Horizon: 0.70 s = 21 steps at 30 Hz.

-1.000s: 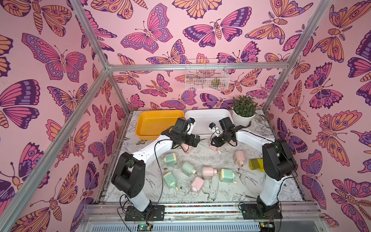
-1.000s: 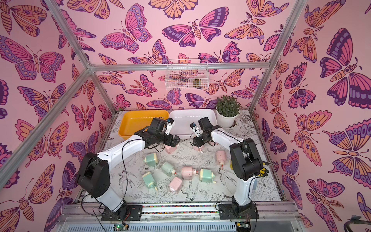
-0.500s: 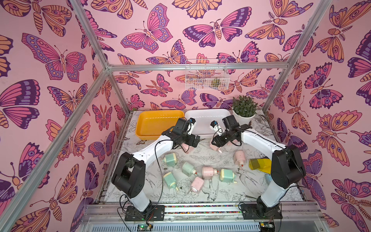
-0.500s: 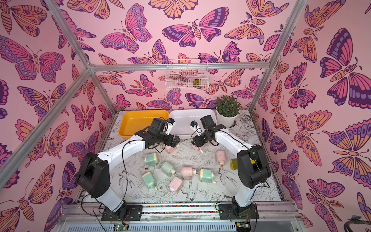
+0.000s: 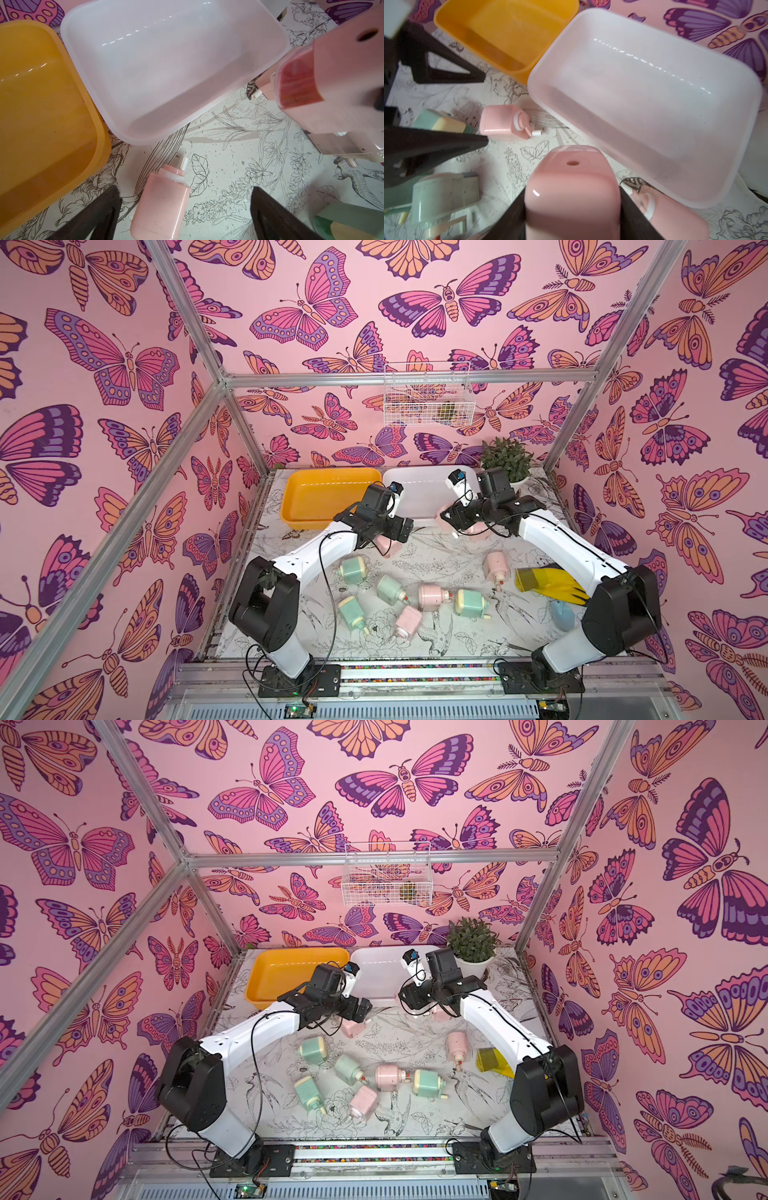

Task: Place the pencil sharpeners by color into the storage box
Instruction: Pick up the pencil sharpener from the center of the board.

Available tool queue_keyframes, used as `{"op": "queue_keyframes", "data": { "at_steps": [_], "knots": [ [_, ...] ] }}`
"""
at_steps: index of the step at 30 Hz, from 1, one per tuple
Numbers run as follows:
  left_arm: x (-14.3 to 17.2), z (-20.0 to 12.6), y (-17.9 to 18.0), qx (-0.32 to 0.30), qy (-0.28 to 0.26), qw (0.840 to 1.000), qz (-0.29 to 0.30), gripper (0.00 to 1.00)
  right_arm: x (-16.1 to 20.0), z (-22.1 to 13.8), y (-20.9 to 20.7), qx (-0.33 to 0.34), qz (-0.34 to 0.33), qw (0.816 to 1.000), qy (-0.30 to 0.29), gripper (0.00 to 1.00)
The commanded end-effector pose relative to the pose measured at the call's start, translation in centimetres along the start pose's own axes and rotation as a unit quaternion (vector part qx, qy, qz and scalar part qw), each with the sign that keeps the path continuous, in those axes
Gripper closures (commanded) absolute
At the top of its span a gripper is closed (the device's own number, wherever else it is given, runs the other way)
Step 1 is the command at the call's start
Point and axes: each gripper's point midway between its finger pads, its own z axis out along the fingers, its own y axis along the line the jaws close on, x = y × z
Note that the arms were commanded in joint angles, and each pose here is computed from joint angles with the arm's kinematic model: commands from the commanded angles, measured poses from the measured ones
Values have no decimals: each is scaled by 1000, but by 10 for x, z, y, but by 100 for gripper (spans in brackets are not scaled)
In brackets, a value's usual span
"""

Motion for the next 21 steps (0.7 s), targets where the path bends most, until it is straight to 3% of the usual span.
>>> {"op": "queue_keyframes", "data": {
  "at_steps": [1,5,9,21],
  "knots": [
    [-5,-9,1,-10,-18,1000,-9,0,-45,-17,-26,54,19,996,-67,100],
    [-4,-11,2,-14,-19,1000,-18,0,-47,0,-54,118,31,991,-54,100],
    [-5,-11,1,-10,-22,999,-23,0,-46,13,-99,220,47,974,-31,100],
    [-1,-10,-2,-3,-17,1000,-18,0,-45,80,-158,260,90,959,64,100]
  ]
}}
